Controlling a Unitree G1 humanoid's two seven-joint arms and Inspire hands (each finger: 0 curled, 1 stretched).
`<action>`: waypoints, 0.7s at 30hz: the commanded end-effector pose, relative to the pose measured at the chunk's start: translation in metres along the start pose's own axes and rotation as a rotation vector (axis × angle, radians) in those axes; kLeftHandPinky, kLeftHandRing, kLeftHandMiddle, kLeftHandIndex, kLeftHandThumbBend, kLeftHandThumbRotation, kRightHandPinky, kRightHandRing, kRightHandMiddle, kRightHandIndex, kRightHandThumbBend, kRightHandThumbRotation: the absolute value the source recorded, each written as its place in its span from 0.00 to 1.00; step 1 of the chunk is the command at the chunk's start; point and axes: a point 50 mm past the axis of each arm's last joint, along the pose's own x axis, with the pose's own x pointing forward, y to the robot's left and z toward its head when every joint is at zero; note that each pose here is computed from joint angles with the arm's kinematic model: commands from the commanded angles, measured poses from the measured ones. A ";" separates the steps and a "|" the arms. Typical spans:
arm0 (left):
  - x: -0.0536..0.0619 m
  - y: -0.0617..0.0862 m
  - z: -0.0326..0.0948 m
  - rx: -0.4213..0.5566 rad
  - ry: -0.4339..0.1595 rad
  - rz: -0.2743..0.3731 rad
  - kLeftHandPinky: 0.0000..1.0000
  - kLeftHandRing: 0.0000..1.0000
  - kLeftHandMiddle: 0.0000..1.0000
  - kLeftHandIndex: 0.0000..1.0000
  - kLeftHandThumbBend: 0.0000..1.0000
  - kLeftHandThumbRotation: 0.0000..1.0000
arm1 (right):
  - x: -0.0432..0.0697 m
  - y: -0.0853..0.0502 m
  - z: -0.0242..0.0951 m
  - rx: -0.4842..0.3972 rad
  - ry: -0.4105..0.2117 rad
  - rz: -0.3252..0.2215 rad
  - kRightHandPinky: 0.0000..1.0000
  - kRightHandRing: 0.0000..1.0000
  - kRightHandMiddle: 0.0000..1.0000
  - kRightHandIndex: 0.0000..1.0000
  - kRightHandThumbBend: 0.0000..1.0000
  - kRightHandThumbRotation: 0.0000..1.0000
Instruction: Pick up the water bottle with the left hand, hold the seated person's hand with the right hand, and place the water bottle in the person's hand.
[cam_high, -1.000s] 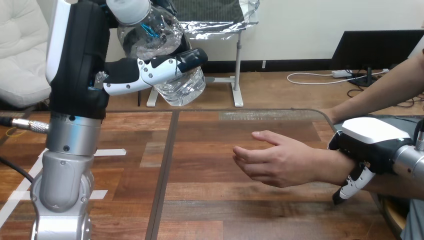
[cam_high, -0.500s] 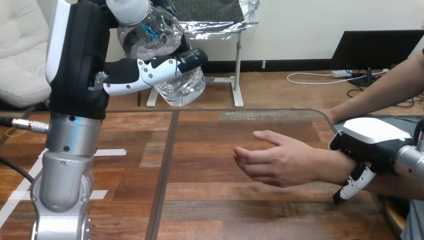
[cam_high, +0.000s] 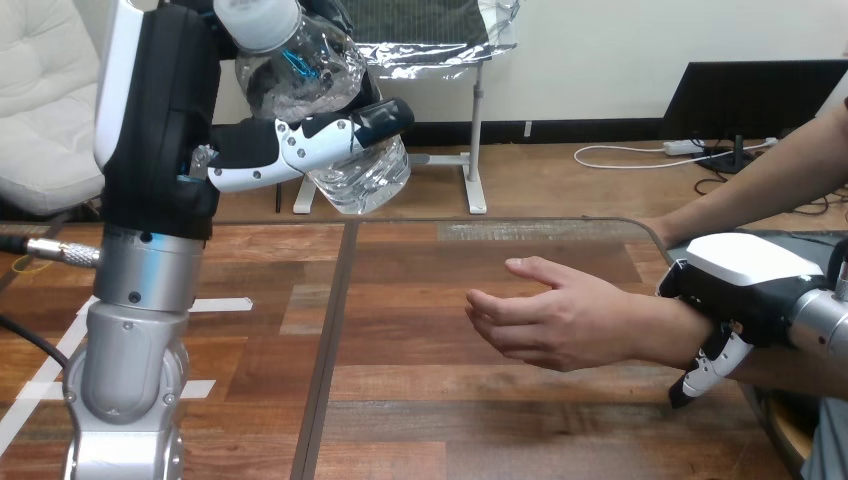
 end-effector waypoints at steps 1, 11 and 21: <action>0.013 -0.002 -0.004 0.004 -0.007 -0.007 0.23 0.29 0.34 0.37 0.55 0.00 | 0.008 -0.008 0.009 0.045 -0.036 -0.064 0.24 0.29 0.36 0.39 0.87 0.11; 0.014 -0.007 -0.023 -0.030 0.079 -0.003 0.22 0.28 0.33 0.36 0.54 0.00 | 0.006 -0.025 0.012 0.022 -0.043 -0.125 0.23 0.28 0.35 0.39 0.85 0.14; 0.015 -0.014 -0.037 -0.021 0.131 -0.003 0.22 0.28 0.34 0.37 0.56 0.00 | 0.002 -0.045 0.014 0.063 -0.059 -0.190 0.25 0.29 0.36 0.39 0.86 0.14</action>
